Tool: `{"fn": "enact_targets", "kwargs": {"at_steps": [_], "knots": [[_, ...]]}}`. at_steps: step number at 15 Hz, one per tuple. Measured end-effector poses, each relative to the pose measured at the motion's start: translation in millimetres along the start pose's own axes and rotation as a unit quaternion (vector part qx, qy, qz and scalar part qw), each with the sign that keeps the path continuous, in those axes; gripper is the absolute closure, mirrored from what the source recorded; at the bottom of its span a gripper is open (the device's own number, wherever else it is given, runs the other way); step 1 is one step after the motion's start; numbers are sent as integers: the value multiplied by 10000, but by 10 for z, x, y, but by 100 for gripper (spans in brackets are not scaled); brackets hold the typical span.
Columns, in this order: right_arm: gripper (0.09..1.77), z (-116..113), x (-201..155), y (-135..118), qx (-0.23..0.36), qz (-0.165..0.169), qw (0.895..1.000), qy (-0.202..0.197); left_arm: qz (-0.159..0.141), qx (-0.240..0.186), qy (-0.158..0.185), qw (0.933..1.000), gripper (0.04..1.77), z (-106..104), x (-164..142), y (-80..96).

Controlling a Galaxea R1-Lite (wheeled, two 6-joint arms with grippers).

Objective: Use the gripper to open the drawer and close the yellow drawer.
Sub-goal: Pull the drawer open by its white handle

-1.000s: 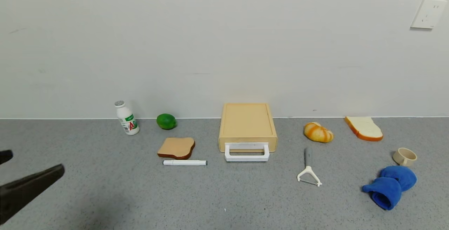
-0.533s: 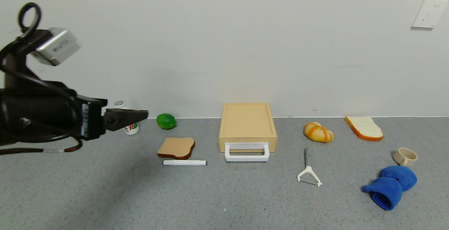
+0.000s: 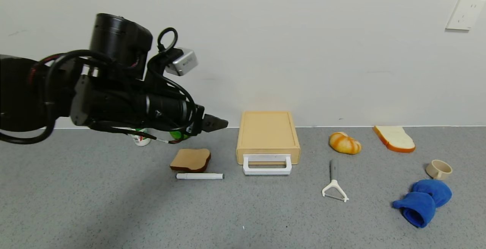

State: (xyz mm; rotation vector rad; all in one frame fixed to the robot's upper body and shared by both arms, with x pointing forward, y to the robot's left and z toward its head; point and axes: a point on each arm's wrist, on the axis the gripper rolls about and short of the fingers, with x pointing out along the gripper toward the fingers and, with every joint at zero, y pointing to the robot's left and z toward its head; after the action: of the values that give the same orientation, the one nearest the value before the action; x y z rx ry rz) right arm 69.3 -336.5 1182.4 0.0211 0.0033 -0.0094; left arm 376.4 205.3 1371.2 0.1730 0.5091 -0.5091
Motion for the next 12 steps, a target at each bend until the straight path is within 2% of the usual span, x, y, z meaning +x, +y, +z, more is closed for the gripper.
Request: {"fn": "enact_targets", "kwargs": {"at_steps": [3, 4, 7, 11, 12], "knots": [[16, 0, 0, 0, 0, 2, 10000, 0, -206, 94, 219, 9995, 9, -5, 324, -124], [16, 0, 0, 0, 2, 0, 10000, 0, -261, 127, 304, 9991, 17, -23, 418, -164], [16, 0, 0, 0, 0, 0, 10000, 0, -366, 365, 529, 9973, 66, -100, 622, -231], [16, 0, 0, 0, 0, 0, 10000, 1, -488, 823, 969, 9907, 113, -183, 711, -263], [16, 0, 0, 0, 0, 0, 10000, 0, -511, 960, 1008, 9889, 173, -178, 727, -263]]}}
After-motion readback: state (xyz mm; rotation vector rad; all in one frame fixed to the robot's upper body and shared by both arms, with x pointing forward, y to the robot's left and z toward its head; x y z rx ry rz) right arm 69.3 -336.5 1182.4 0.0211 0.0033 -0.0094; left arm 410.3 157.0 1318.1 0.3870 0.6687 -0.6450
